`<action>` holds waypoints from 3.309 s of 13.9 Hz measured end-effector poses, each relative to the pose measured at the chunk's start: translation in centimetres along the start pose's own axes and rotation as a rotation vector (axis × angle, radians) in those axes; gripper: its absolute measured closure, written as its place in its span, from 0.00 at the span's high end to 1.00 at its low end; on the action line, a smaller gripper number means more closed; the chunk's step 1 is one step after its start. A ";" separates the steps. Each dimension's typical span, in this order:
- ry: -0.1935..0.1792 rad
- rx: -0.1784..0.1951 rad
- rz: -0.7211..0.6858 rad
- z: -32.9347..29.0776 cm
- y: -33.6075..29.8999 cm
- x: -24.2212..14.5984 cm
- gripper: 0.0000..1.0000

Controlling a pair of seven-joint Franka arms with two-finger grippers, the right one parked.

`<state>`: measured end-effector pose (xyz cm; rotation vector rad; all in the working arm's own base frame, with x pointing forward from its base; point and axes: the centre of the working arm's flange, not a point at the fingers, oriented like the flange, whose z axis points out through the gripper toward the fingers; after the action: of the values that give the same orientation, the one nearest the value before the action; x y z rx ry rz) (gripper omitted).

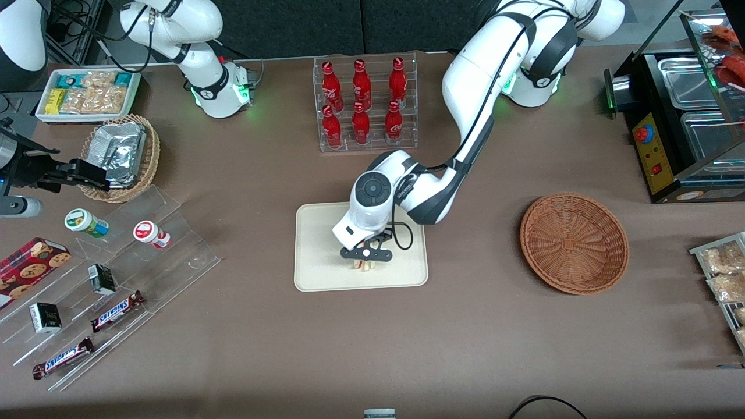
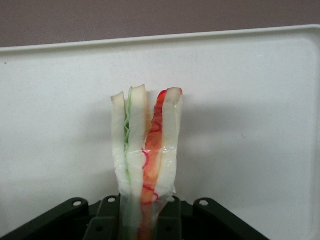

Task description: Place sandwich from basket to tray

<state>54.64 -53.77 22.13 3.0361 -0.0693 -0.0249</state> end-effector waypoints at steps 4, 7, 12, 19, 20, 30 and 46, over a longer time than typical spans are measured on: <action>-0.002 0.001 -0.014 0.7 0.0 0.2 0.19; 0.007 -0.005 -0.017 0.2 0.1 0.4 0.47; -0.026 0.040 -0.059 -5.8 -1.9 2.3 0.98; -0.047 0.078 -0.127 -17.5 -13.2 4.5 0.99; -0.048 0.081 -0.127 -18.4 -15.2 4.5 0.99; 0.006 0.082 -0.002 -25.7 -40.1 0.6 0.99; -0.007 0.092 -0.030 -41.5 -49.8 -5.4 1.00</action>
<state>52.27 0.27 58.25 3.1287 -0.0267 -0.0352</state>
